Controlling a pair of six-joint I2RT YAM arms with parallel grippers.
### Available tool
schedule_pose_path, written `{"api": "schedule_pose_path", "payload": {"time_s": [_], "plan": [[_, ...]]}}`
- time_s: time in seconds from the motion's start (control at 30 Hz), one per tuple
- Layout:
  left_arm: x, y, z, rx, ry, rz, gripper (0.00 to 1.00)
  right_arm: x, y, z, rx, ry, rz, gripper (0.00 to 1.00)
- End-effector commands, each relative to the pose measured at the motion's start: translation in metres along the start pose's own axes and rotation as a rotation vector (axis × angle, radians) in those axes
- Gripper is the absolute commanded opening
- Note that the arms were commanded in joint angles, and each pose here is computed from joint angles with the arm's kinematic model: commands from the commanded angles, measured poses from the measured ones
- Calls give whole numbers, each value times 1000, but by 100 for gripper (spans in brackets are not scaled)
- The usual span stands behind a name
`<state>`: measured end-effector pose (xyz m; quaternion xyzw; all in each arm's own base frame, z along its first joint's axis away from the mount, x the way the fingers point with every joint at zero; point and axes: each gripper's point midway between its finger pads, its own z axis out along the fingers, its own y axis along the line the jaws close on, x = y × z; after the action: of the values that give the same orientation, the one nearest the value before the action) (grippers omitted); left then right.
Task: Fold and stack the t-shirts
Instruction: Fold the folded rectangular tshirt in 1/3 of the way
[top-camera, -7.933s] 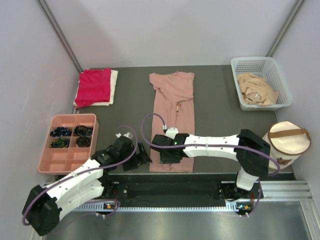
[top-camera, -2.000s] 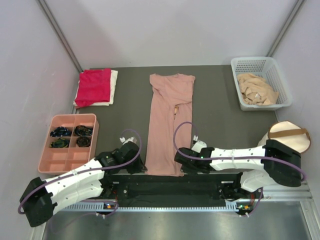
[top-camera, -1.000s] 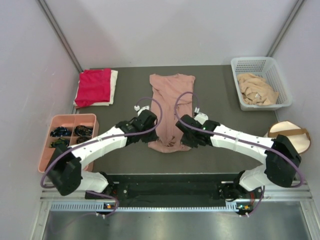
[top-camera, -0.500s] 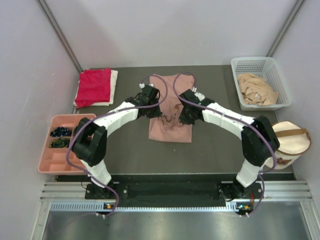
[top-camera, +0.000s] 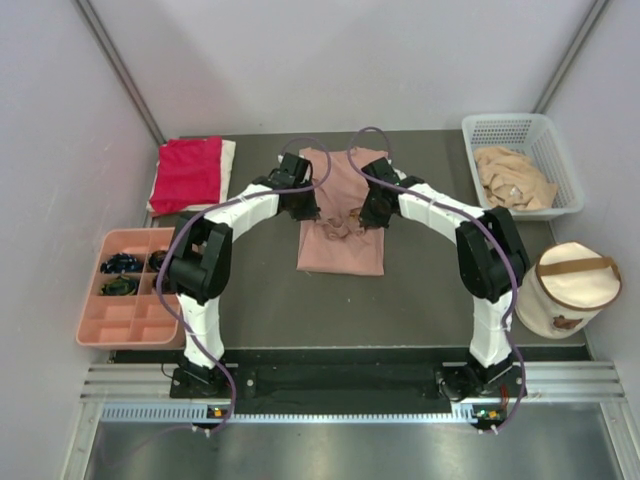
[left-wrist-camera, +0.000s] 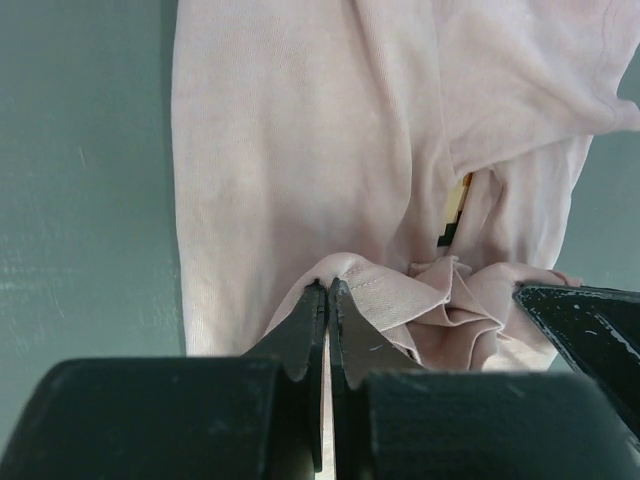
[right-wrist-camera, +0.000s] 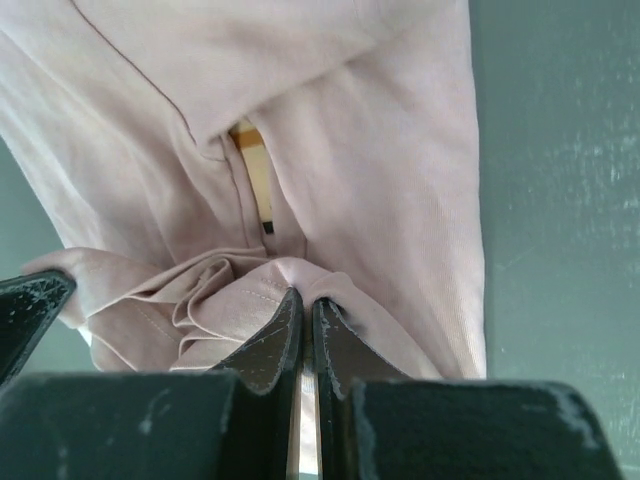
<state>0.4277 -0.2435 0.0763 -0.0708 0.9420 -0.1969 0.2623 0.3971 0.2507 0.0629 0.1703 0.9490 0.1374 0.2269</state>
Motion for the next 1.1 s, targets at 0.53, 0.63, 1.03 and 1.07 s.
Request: {"api": "schedule_pose_path", "payload": {"time_s": [0.53, 0.63, 1.03, 1.07], "plan": [[-48, -3, 9, 48, -74, 25, 0, -67, -4, 2, -13, -95, 9, 0], [-51, 0, 11, 44, -75, 30, 0, -71, -5, 4, -13, -94, 11, 0], [-65, 4, 18, 56, -81, 23, 0, -83, -14, 5, 18, -119, -9, 33], [-70, 2, 16, 71, -88, 27, 2, -87, -18, 2, 32, -135, -14, 42]]}}
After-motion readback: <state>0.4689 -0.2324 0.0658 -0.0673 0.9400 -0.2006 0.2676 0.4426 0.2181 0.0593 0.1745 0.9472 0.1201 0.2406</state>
